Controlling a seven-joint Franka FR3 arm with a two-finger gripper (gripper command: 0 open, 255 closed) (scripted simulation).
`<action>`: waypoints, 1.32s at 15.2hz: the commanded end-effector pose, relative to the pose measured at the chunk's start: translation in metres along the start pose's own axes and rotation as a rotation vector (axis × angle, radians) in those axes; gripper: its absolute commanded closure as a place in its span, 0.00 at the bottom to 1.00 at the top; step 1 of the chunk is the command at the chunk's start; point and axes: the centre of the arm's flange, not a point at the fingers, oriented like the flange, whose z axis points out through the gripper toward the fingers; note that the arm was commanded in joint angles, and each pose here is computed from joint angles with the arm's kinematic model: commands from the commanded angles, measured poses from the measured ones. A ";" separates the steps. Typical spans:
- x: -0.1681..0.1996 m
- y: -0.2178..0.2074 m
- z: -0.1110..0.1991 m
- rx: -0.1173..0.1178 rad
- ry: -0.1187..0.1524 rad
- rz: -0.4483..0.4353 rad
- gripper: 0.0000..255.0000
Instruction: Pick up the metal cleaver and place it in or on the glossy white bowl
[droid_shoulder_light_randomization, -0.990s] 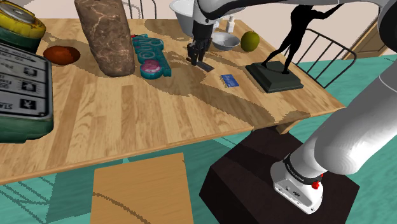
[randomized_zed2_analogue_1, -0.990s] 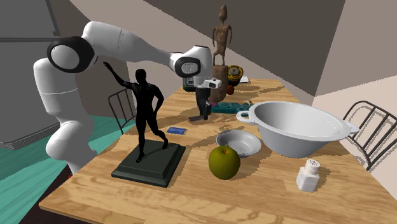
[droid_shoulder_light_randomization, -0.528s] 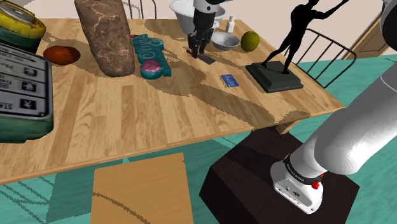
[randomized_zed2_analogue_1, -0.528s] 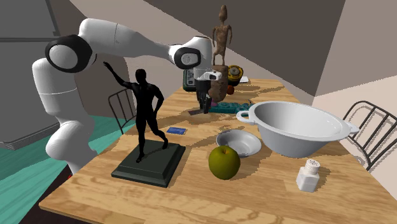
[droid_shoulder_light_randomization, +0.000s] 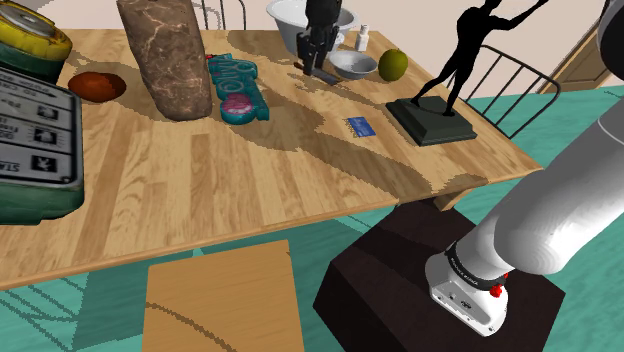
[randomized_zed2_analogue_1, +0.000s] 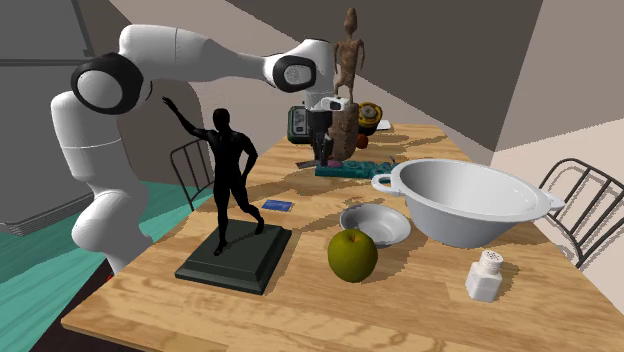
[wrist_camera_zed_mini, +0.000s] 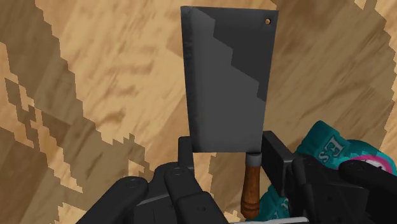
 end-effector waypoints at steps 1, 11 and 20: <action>0.001 -0.001 -0.010 0.000 0.000 0.000 1.00; 0.019 0.130 -0.016 0.000 0.000 0.000 1.00; 0.035 0.247 -0.021 0.000 0.000 0.000 1.00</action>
